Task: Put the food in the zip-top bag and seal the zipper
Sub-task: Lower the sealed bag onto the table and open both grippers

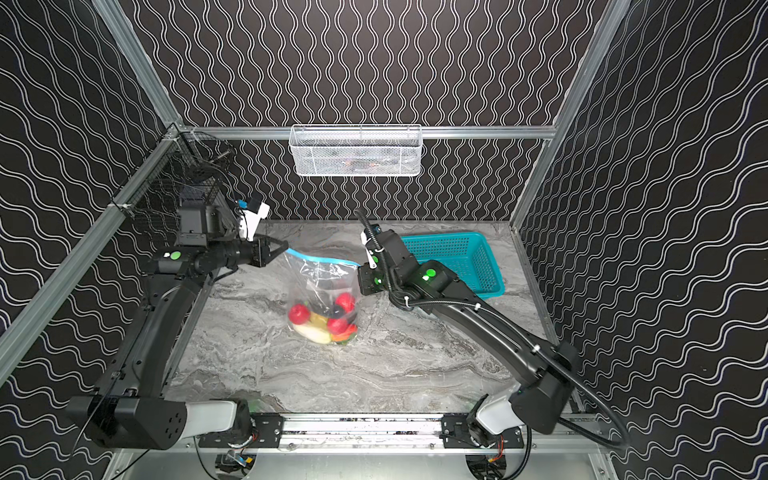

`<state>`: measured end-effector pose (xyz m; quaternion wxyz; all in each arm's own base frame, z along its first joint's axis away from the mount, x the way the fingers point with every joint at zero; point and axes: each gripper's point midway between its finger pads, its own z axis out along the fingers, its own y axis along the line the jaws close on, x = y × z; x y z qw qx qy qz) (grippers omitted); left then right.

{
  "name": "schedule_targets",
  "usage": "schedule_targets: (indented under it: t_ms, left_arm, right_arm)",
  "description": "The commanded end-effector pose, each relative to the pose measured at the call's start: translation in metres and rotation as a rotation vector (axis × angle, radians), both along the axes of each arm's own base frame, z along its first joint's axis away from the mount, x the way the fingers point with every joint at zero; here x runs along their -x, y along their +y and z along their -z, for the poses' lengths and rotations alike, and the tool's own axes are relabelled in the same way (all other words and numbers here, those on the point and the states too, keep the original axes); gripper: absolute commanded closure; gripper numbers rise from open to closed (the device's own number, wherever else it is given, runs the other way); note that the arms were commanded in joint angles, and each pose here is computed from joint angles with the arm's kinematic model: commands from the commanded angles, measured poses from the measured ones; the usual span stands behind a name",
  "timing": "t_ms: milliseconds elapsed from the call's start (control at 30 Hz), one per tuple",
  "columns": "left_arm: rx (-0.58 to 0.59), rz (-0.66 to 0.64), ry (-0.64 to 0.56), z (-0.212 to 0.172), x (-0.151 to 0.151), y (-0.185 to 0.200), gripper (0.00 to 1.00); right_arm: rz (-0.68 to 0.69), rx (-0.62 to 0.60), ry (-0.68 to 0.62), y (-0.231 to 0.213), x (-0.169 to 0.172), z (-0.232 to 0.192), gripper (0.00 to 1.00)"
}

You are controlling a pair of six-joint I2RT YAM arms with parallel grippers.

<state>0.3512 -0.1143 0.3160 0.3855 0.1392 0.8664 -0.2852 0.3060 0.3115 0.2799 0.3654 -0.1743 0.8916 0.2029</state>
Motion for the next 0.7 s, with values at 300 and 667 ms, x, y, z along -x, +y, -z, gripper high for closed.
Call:
schedule_targets:
  t_ms: [300,667]
  left_arm:
    - [-0.123,-0.104,-0.024,0.083,-0.114,0.023,1.00]
    - [-0.038,-0.110,-0.010,0.158,-0.210,0.028,1.00]
  right_arm:
    - [0.117,0.050,-0.008,0.009,-0.129,0.058,1.00]
    - [0.088,-0.065,0.035,0.015,-0.228,0.125,1.00]
